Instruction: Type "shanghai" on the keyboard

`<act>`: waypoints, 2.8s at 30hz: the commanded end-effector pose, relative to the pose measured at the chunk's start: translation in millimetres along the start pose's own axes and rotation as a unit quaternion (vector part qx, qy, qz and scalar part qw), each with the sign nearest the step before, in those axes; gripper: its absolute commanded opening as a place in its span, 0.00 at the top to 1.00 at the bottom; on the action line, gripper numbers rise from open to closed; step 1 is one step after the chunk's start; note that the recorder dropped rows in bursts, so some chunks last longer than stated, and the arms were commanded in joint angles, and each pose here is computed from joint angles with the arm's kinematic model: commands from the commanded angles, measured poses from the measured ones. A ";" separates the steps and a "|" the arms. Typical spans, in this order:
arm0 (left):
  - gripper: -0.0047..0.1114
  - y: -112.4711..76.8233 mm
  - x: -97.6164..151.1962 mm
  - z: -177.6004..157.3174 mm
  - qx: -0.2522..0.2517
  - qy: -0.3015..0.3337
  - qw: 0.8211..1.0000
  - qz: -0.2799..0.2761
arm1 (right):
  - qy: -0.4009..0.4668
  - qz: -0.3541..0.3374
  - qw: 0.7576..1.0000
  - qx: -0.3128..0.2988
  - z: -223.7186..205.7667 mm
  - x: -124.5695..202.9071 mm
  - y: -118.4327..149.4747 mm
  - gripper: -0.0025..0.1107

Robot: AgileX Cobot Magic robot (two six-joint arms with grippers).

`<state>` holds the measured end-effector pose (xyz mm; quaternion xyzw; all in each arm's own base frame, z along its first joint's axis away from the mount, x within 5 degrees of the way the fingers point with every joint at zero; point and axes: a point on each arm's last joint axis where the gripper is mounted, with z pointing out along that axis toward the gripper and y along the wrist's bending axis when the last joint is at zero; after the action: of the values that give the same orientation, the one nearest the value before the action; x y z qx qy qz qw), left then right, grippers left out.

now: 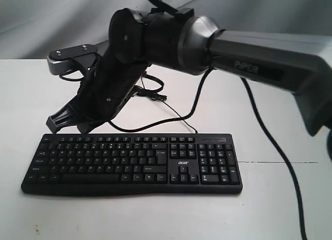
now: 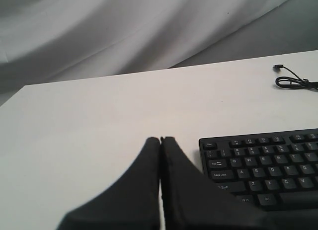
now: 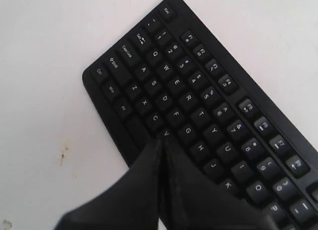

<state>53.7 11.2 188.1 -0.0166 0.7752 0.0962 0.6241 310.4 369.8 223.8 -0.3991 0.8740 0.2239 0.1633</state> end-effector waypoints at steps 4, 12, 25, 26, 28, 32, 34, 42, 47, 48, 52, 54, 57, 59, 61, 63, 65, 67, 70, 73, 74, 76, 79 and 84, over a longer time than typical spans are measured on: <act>0.96 -0.6 0.5 0.1 0.004 -0.004 1.000 -0.003 | -0.009 -0.027 1.000 0.004 24.8 -13.7 3.9 0.98; 0.96 -0.6 0.5 0.1 0.004 -0.004 1.000 -0.003 | -0.015 -0.098 0.995 -0.008 50.4 -24.0 10.5 0.98; 0.96 -0.6 0.5 0.1 0.004 -0.004 1.000 -0.003 | 0.009 -0.183 0.983 -0.026 78.9 -14.4 16.6 0.98; 0.96 -0.6 0.5 0.1 0.004 -0.004 1.000 -0.003 | 0.004 -0.184 0.982 -0.032 79.7 -14.7 17.4 0.98; 0.96 -0.6 0.5 0.1 0.004 -0.004 1.000 -0.003 | 0.005 -0.184 0.982 -0.035 86.9 -12.6 17.4 0.98; 0.96 -0.6 0.5 0.1 0.004 -0.004 1.000 -0.003 | -0.013 -0.187 0.982 -0.028 91.4 -14.7 19.4 0.98; 0.96 -0.6 0.5 0.1 0.004 -0.004 1.000 -0.003 | -0.028 -0.188 0.982 -0.023 92.5 -17.1 18.5 0.98; 0.96 -0.6 0.5 0.1 0.004 -0.004 1.000 -0.003 | -0.023 -0.188 0.982 -0.018 105.5 -12.6 15.3 0.98; 0.96 -0.6 0.5 0.1 0.004 -0.004 1.000 -0.003 | -0.021 -0.188 0.982 -0.018 113.3 -9.6 15.7 0.98; 0.96 -0.6 0.5 0.1 0.004 -0.004 1.000 -0.003 | -0.022 -0.188 0.982 -0.017 114.4 -9.4 15.3 0.98; 0.96 -0.6 0.5 0.1 0.004 -0.004 1.000 -0.003 | -0.023 -0.187 0.982 -0.016 115.7 -9.1 14.8 0.98; 0.96 -0.6 0.5 0.1 0.004 -0.004 1.000 -0.003 | -0.026 -0.187 0.982 -0.015 115.6 -9.9 14.7 0.98; 0.96 -0.6 0.5 0.1 0.004 -0.004 1.000 -0.003 | -0.028 -0.192 0.981 -0.009 115.7 -10.3 13.8 0.98; 0.96 -0.6 0.5 0.1 0.004 -0.004 1.000 -0.003 | -0.027 -0.197 0.980 -0.003 115.7 -10.4 12.7 0.98; 0.96 -0.6 0.5 0.1 0.004 -0.004 1.000 -0.003 | -0.030 -0.202 0.979 0.003 115.6 -11.1 11.8 0.98; 0.96 -0.6 0.5 0.1 0.004 -0.004 1.000 -0.003 | -0.031 -0.202 0.979 0.003 115.6 -11.2 11.7 0.98; 0.96 -0.6 0.5 0.1 0.004 -0.004 1.000 -0.003 | -0.031 -0.202 0.979 0.003 115.6 -11.2 11.7 0.98; 0.96 -0.6 0.5 0.1 0.004 -0.004 1.000 -0.003 | -0.031 -0.201 0.979 0.003 115.6 -11.2 11.7 0.98; 0.96 -0.6 0.5 0.1 0.004 -0.004 1.000 -0.003 | -0.031 -0.201 0.979 0.003 115.6 -11.2 11.7 0.98; 0.96 -0.6 0.5 0.1 0.004 -0.004 1.000 -0.003 | -0.030 -0.202 0.979 0.004 115.6 -11.2 11.5 0.98; 0.96 -0.6 0.5 0.1 0.004 -0.004 1.000 -0.003 | -0.030 -0.203 0.979 0.005 115.6 -11.2 11.4 0.98; 0.96 -0.6 0.5 0.1 0.004 -0.004 1.000 -0.003 | -0.030 -0.203 0.979 0.005 115.6 -11.2 11.4 0.98; 0.96 -0.6 0.5 0.1 0.004 -0.004 1.000 -0.003 | -0.025 -0.203 0.979 0.007 120.1 -8.9 9.6 0.98; 0.96 -0.6 0.5 0.1 0.004 -0.004 1.000 -0.003 | -0.014 -0.201 0.979 0.006 130.1 -3.3 6.5 0.98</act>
<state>53.7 11.2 188.1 -0.0166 0.7752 0.0962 0.6241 320.3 443.4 119.2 -0.5577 0.7774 0.1925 0.2181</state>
